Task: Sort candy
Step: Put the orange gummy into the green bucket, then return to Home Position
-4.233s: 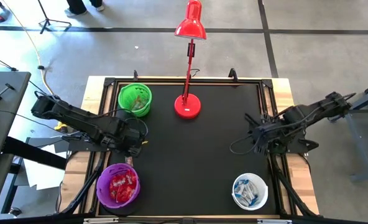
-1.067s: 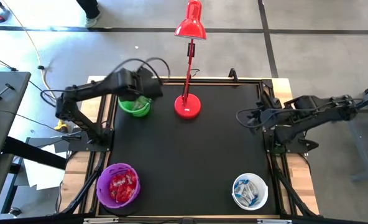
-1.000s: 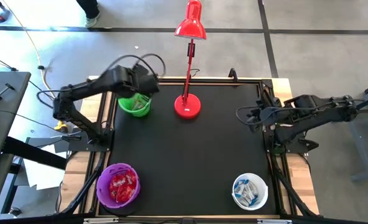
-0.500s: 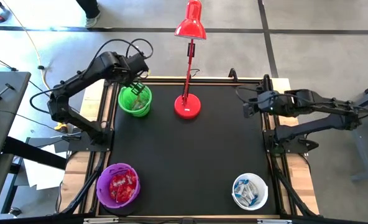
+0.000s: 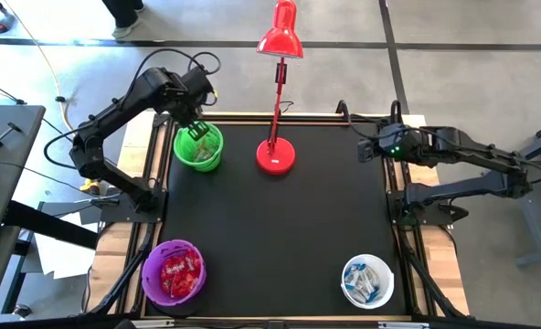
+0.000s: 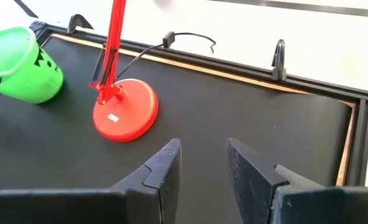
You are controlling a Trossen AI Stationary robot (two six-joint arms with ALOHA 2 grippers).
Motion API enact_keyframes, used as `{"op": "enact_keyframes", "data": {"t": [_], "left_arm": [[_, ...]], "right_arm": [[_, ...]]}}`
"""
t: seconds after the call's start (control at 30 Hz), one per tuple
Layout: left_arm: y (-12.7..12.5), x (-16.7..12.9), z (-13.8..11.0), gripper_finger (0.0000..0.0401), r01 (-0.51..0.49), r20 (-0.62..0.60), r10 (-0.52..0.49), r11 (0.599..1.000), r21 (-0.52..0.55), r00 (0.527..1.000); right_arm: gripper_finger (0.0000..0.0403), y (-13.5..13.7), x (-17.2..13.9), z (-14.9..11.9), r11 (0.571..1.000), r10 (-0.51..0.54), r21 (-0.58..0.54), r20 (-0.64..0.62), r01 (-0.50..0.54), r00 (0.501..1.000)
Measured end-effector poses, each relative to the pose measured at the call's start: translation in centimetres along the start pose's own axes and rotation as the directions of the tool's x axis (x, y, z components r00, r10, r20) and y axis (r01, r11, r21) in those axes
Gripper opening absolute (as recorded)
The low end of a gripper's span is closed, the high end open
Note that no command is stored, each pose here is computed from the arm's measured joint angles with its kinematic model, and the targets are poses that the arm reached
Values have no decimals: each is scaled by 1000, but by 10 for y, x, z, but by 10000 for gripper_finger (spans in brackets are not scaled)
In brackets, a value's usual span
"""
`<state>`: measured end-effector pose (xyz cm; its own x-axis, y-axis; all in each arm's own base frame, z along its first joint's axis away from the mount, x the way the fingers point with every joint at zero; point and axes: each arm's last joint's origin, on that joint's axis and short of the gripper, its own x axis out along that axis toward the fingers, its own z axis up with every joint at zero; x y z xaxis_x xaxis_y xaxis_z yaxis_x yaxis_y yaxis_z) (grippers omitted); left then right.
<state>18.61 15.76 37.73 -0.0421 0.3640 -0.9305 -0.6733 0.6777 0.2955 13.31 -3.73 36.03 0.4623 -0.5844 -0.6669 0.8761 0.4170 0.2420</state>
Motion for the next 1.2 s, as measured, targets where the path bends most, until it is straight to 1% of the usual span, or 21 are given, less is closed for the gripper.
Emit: {"op": "enact_keyframes", "data": {"t": [0.07, 0.17, 0.27, 0.4, 0.53, 0.63, 0.73, 0.8, 0.87, 0.97, 1.1, 1.2], "left_arm": [[3, 1, 0, 4, -2, -2, 2, 1000, -8, 1000], [5, 2, 0, 12, 17, -6, -17, 1000, 16, 1000], [3, 2, 0, 29, 65, -7, -64, 997, 47, 998], [3, 2, -1, 59, 81, -17, -80, 993, 85, 997], [3, 1, -1, 85, 84, -21, -82, 993, 87, 996], [3, 2, 0, 97, 67, -10, -66, 997, 44, 998], [4, -2, 1, 100, 67, 42, -68, 998, 9, 997], [6, -10, -2, 98, 95, 117, -94, 995, -5, 989], [8, -21, -6, 96, 148, 202, -142, 989, -14, 969], [12, -37, -12, 95, 206, 321, -193, 978, -8, 927], [15, -51, -24, 95, 243, 410, -226, 970, 11, 884], [12, -45, -28, 95, 291, 453, -274, 956, 32, 849]], "right_arm": [[122, 0, 0, 0, 1000, -3, 4, 1, 3, 1000], [122, 0, 0, 0, 1000, -1, 3, -1, 1, 1000], [122, 0, 0, 0, 1000, 10, 2, -14, -10, 1000], [122, 0, 0, 0, 1000, 10, -6, -17, -11, 1000], [122, 0, 0, 0, 1000, 12, -17, -20, -12, 1000], [122, 0, 0, 0, 1000, 16, -20, -24, -17, 1000], [122, 0, 0, -1, 999, 20, -38, -29, -21, 999], [122, 0, 0, -1, 998, 17, -54, -25, -19, 1000], [122, 0, 0, 0, 998, 15, -68, -22, -16, 1000], [122, 1, 2, -1, 997, 24, -76, -12, -25, 1000], [122, 6, 19, -10, 991, 113, -77, 36, -110, 993], [122, 9, 44, -27, 972, 217, -97, 41, -213, 975]]}}
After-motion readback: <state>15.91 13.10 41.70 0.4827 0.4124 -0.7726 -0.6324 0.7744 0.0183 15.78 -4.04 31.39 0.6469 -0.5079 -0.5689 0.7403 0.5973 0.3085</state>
